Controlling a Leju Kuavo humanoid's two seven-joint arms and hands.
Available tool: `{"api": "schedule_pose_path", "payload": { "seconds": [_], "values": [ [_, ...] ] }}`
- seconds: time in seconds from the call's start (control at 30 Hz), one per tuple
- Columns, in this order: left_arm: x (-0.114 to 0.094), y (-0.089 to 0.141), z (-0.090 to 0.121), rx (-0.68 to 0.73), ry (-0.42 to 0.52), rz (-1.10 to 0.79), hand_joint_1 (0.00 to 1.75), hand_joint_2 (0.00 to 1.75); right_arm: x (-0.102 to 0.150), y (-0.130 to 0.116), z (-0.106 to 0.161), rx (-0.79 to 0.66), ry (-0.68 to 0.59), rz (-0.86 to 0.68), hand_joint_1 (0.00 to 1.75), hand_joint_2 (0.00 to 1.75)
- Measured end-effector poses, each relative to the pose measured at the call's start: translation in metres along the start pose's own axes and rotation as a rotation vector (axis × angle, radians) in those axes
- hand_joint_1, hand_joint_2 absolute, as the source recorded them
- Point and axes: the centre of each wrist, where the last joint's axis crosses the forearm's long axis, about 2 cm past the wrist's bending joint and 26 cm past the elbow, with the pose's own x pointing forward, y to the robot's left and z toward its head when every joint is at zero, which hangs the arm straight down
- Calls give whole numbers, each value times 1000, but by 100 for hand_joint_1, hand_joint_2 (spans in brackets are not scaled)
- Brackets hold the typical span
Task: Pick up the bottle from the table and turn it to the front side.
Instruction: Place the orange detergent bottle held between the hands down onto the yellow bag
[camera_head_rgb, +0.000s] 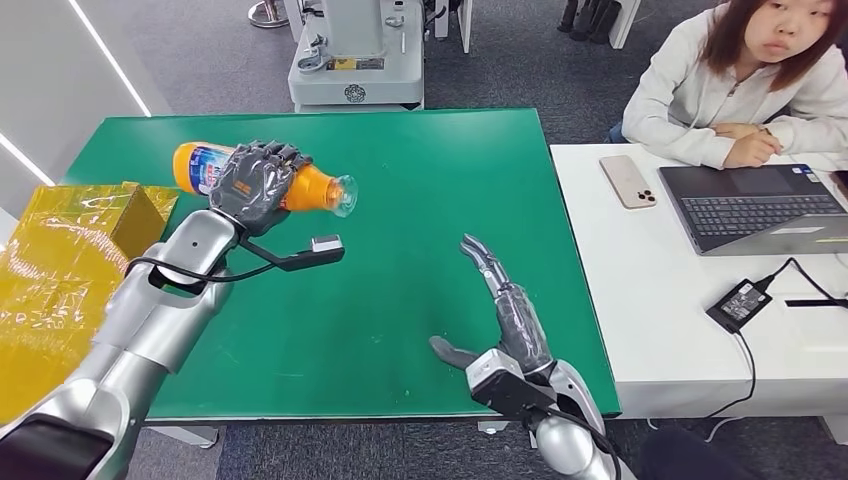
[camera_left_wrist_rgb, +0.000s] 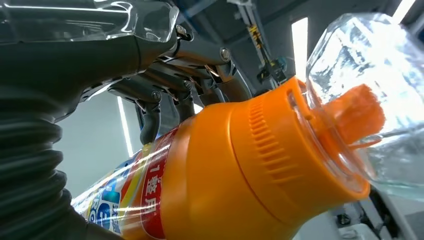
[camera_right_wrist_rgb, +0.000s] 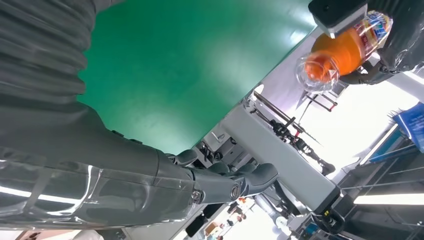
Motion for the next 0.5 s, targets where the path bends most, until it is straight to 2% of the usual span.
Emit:
{"api": "schedule_pose_path", "payload": {
  "seconds": [0.13, 0.3, 0.4, 0.5],
  "values": [
    [-14, -6, 11, -35, 8, -72, 175, 175, 3, 2, 7, -14, 10, -4, 0, 175],
    [-35, -21, 38, -93, 43, -133, 175, 175, 5, 3, 15, -26, 23, -10, 0, 175],
    [-45, -34, 58, -154, 52, -155, 175, 175, 5, 4, 19, -30, 32, -13, 0, 175],
    [-52, -52, 88, -250, 49, -163, 175, 175, 5, 6, 28, -38, 49, -12, 0, 175]
  ]
}}
